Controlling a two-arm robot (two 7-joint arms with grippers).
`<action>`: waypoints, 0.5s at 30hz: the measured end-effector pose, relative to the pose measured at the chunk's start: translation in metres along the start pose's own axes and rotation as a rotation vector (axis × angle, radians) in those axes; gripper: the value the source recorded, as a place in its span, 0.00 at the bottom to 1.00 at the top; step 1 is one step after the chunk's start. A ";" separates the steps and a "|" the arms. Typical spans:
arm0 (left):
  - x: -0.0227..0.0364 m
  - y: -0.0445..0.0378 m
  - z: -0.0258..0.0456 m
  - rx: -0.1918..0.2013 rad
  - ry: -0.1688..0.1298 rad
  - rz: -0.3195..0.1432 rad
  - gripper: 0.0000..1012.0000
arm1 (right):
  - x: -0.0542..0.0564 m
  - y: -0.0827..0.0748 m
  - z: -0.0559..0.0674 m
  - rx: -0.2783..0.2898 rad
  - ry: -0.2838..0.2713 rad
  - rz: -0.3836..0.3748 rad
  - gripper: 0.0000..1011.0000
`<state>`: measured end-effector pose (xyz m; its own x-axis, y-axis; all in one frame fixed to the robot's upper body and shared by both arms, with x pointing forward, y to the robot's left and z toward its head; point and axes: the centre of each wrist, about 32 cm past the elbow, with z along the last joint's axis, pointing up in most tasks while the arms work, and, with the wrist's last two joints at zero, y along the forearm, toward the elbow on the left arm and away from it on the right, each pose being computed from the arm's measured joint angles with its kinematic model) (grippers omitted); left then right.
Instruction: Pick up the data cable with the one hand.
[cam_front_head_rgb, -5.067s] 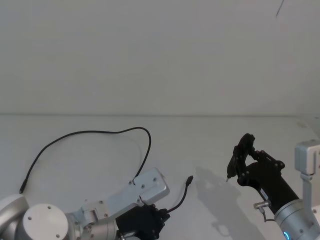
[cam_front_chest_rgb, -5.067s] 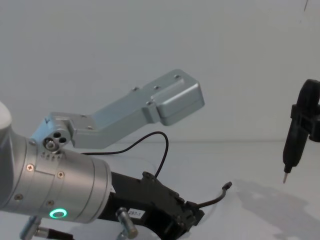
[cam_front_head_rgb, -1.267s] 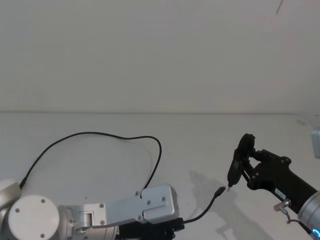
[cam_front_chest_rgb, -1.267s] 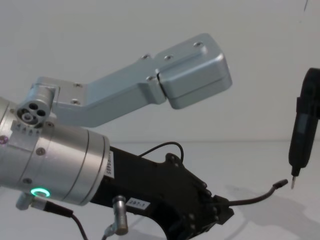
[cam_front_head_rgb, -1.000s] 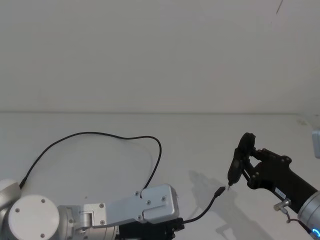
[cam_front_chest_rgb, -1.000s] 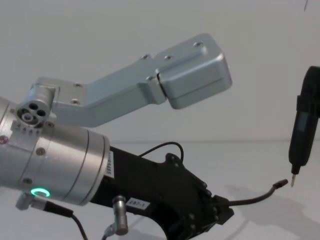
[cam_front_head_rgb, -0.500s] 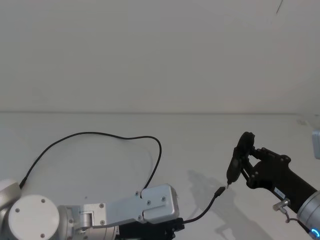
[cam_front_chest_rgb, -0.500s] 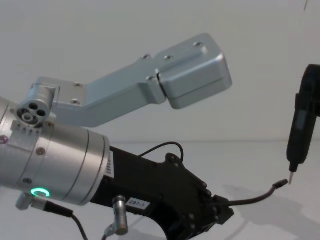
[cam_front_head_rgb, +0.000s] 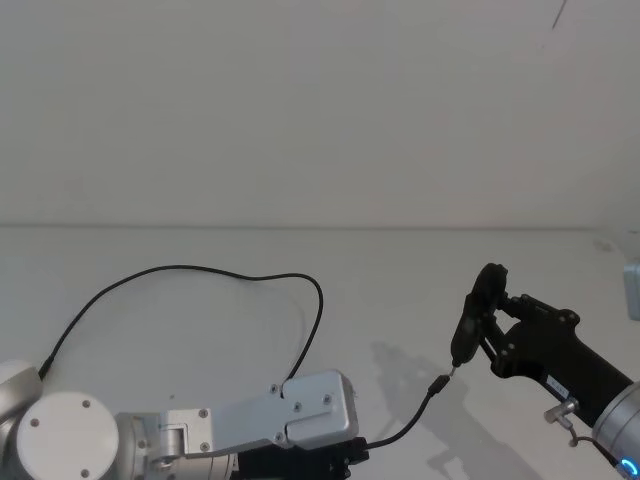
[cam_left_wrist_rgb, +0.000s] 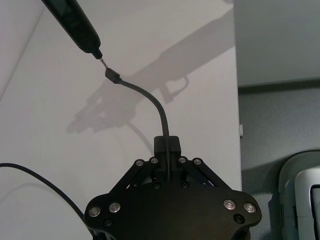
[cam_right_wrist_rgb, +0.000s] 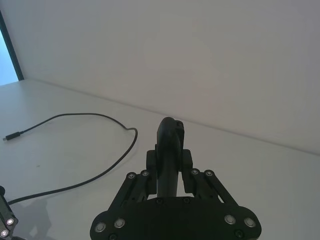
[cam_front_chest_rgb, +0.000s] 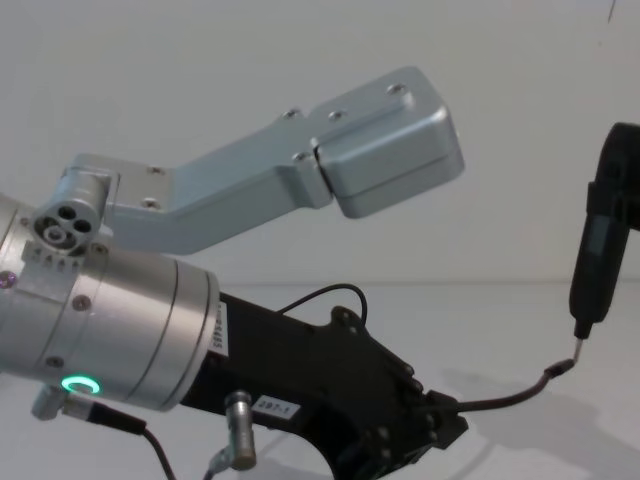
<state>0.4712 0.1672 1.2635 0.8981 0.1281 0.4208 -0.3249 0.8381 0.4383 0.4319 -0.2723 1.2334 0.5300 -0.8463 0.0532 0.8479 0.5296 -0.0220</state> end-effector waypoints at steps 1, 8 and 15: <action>0.0000 0.0000 0.0000 0.000 0.000 0.000 0.04 | 0.000 0.000 0.000 0.000 0.000 0.001 0.28; 0.0000 0.0000 0.0000 0.000 0.000 0.000 0.04 | 0.000 0.000 0.000 -0.002 -0.001 0.005 0.28; 0.0000 0.0000 0.0000 0.000 0.000 0.000 0.04 | 0.000 0.000 0.001 -0.004 0.003 0.011 0.28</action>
<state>0.4712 0.1673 1.2635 0.8981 0.1281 0.4208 -0.3248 0.8381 0.4383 0.4321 -0.2723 1.2343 0.5395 -0.8405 0.0496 0.8420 0.5389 -0.0264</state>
